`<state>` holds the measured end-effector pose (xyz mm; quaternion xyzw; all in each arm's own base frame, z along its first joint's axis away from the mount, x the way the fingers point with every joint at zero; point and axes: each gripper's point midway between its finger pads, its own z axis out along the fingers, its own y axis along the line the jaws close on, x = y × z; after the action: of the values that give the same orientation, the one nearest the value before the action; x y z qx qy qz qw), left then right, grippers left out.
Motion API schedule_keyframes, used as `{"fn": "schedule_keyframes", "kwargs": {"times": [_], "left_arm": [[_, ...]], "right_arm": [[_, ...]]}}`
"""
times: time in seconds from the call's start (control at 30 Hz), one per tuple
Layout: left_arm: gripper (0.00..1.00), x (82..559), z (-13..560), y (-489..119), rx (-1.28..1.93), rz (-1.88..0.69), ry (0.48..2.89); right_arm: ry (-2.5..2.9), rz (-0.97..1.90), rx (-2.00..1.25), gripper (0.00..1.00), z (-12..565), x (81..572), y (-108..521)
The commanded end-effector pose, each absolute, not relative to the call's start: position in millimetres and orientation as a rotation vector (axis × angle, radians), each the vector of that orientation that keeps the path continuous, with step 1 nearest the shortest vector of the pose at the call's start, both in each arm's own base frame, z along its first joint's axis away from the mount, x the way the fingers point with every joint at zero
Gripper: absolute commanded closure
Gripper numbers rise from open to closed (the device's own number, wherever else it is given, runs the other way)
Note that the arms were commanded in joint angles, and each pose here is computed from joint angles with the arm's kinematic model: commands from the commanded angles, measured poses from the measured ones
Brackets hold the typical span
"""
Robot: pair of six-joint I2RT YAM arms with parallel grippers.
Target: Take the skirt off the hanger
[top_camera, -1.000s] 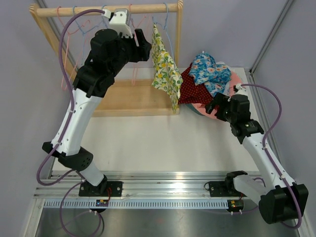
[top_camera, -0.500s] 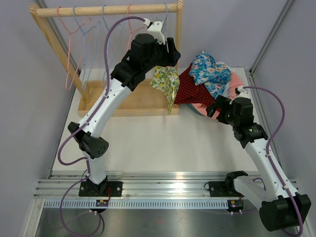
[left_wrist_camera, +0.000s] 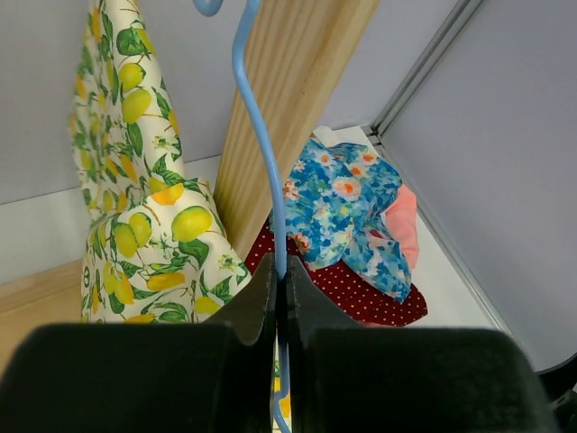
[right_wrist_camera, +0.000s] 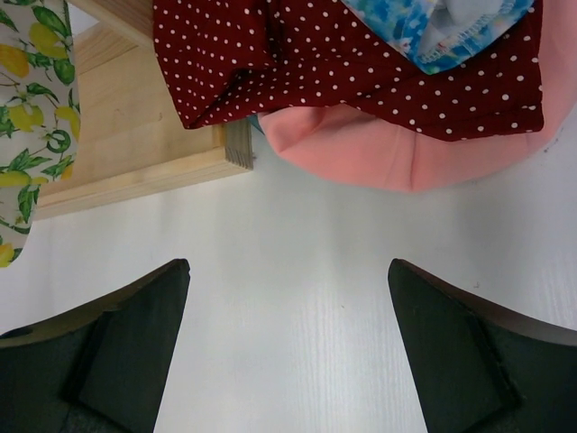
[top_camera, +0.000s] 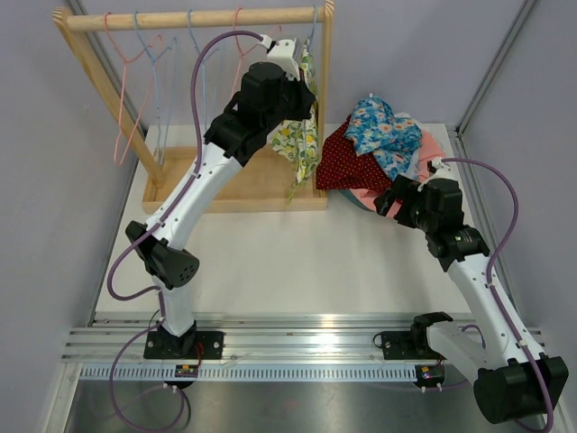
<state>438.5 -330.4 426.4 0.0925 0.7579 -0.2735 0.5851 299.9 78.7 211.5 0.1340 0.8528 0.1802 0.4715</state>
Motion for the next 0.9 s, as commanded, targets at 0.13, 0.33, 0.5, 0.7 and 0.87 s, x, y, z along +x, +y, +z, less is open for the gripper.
{"fn": "schedule_keyframes", "kwargs": {"times": [0.13, 0.33, 0.5, 0.7, 0.87], "left_arm": [[1.0, 414, 496, -300, 0.215, -0.591, 1.61], [1.0, 386, 522, -283, 0.221, -0.617, 1.58], [1.0, 362, 536, -268, 0.206, -0.652, 1.552], [1.0, 355, 526, -266, 0.204, -0.662, 1.571], [1.0, 353, 523, -264, 0.201, -0.66, 1.57]], "right_arm": [[1.874, 0.684, 0.136, 0.01, 297, 315, 118], [1.792, 0.755, -0.131, 0.01, 347, 318, 187], [1.777, 0.815, -0.2, 0.0, 367, 328, 233], [1.755, 0.87, -0.28, 0.0, 386, 321, 290], [1.743, 0.895, -0.347, 0.01, 395, 305, 330]]}}
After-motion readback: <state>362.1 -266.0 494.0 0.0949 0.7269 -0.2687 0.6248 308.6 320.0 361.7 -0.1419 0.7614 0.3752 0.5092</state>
